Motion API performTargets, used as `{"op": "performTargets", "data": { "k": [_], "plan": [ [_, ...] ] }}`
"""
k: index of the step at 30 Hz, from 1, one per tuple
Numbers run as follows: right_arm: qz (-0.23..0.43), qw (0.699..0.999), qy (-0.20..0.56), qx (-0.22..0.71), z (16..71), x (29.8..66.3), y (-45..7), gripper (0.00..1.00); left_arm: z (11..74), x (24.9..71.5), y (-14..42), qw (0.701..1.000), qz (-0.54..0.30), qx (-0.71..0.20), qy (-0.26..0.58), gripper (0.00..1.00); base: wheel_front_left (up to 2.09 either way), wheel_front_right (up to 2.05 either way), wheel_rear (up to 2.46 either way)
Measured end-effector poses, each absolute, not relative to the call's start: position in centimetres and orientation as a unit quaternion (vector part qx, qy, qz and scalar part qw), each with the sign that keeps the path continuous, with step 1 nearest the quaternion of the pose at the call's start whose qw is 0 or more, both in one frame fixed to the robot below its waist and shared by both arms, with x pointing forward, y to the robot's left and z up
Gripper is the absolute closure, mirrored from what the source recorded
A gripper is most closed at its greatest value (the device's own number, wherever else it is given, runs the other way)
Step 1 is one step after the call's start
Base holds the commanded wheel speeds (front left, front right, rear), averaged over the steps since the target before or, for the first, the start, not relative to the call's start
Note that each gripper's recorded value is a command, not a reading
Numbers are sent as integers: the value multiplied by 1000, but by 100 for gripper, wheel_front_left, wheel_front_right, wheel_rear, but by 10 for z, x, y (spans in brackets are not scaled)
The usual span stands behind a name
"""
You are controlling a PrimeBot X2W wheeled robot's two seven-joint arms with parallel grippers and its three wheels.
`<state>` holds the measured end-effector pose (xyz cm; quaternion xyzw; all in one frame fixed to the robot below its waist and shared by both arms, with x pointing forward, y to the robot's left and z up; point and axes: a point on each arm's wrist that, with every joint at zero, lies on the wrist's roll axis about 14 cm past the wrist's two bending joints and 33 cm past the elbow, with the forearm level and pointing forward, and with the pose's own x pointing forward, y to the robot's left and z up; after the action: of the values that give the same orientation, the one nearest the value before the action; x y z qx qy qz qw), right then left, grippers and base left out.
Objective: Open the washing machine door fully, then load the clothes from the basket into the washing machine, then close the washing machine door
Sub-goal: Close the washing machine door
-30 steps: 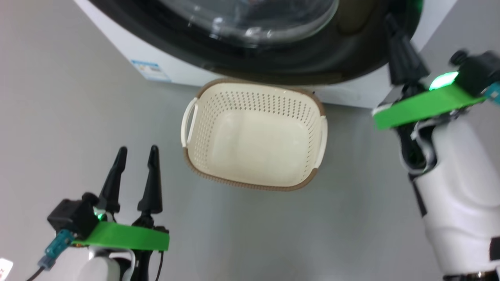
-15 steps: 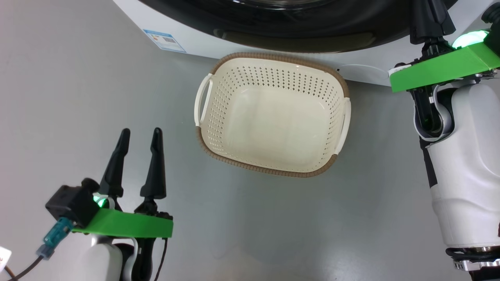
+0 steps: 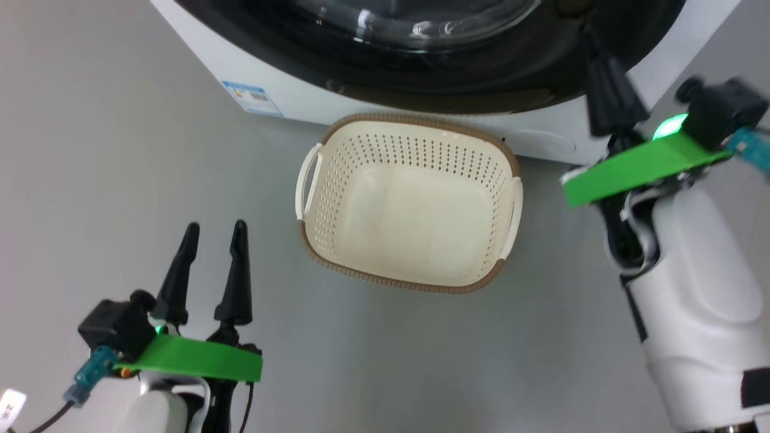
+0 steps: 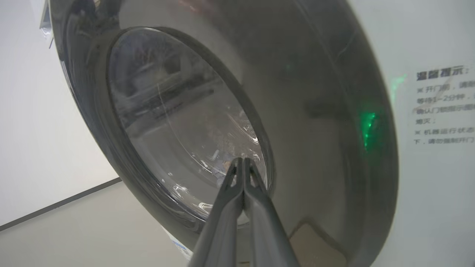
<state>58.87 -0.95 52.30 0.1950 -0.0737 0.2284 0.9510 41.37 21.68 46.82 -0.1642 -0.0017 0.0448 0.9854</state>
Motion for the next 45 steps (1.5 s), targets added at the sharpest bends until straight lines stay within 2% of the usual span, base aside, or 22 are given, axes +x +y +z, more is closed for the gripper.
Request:
{"op": "performTargets", "data": {
  "k": [3, 4, 5, 6, 7, 12, 29, 45],
  "plan": [
    [238, 952, -55, 187, 515, 570, -6, 56, 464, 404, 219, 985, 49, -165, 8, 0, 0, 0, 0],
    [239, 952, -50, 184, 513, 564, -6, 43, 463, 400, 220, 985, 50, -164, 10, 0, 0, 0, 0],
    [239, 952, -50, 184, 513, 564, -6, 19, 463, 400, 220, 985, 50, -164, 10, 0, 0, 0, 0],
    [240, 952, -44, 184, 510, 558, -7, 4, 462, 397, 221, 985, 52, -164, 13, 0, 0, 0, 0],
    [239, 953, -38, 182, 508, 552, -8, 0, 461, 393, 222, 985, 54, -165, 14, 0, 0, 0, 0],
    [230, 956, -11, 179, 496, 522, -19, 0, 460, 379, 223, 985, 53, -161, 20, 0, 0, 0, 0],
    [128, 979, 39, 155, 465, 431, -111, 0, 458, 357, 203, 988, -4, -148, 37, 0, 0, 0, 0],
    [6, 989, 25, 144, 466, 377, -203, 0, 457, 358, 175, 987, -55, -142, 44, 0, 0, 0, 0]
  ]
}}
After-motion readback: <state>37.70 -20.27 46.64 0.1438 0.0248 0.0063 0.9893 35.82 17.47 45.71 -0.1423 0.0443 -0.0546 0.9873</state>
